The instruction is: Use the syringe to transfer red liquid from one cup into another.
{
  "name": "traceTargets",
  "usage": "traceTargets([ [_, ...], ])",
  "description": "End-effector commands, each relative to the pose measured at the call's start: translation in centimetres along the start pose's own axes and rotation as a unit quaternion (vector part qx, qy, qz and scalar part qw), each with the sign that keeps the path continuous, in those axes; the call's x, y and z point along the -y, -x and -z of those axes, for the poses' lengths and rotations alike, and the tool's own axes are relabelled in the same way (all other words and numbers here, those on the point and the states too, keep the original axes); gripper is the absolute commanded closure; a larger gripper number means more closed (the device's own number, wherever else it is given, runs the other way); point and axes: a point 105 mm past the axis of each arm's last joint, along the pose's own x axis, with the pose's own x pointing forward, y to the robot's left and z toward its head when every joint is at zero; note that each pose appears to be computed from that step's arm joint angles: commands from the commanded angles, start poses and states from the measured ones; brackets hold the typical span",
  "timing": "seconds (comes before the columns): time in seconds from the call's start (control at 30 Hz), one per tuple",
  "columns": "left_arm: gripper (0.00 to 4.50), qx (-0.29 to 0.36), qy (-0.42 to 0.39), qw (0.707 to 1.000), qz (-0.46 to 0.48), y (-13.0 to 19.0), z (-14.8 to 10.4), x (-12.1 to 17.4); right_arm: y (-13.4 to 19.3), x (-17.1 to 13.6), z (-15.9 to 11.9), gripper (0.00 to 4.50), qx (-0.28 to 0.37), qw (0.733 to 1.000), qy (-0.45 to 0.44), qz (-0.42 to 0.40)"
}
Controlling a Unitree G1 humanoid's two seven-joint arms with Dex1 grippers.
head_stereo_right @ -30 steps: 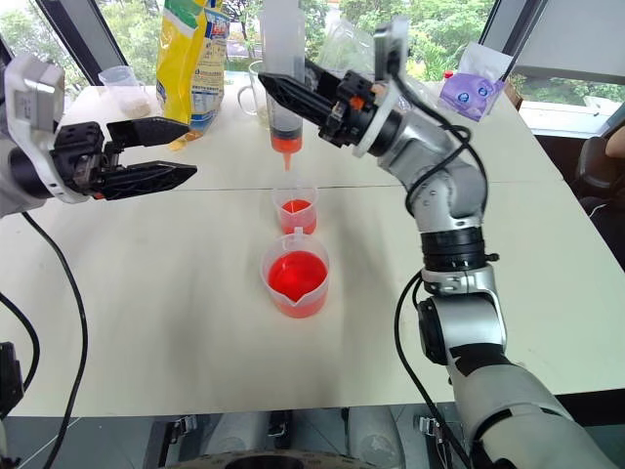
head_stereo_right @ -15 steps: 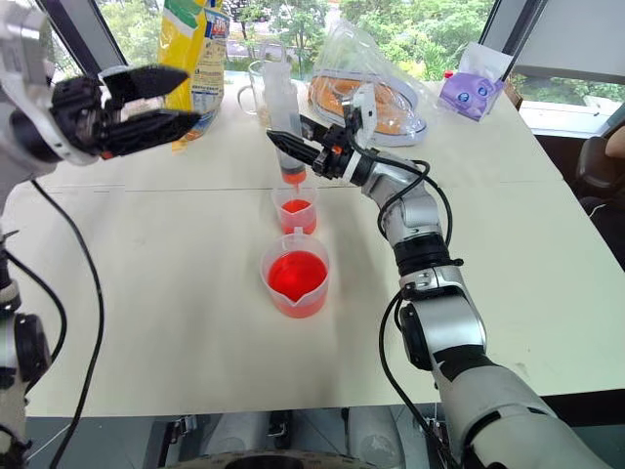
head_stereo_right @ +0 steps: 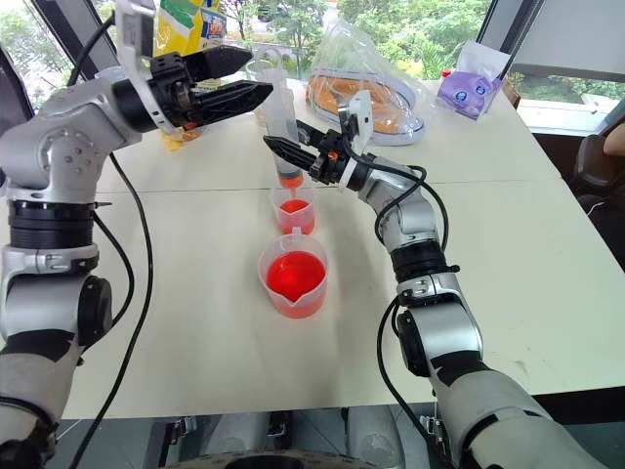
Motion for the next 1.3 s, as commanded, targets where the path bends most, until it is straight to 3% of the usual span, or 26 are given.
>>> traceTargets([
  [0.03,1.39,0.028,-0.022,0.999,0.007,-0.3,-2.0,0.2,-0.5,-0.6,-1.5,3.06,0.019,0.999,0.022,-0.014],
  [0.23,4.45,0.030,-0.017,0.999,0.008,-0.4,-2.1,0.2,-0.5,-0.8,-1.4,3.06,0.016,0.999,0.022,-0.018],
  [0.53,4.45,-0.007,-0.024,0.999,0.023,-0.8,-0.3,0.8,-0.8,-1.0,-2.1,3.06,0.024,0.999,0.025,-0.023],
  [1.3,4.45,-0.047,-0.006,0.998,0.032,-1.0,4.3,1.9,-0.6,-0.2,-7.2,3.06,0.069,0.996,0.047,-0.010],
])
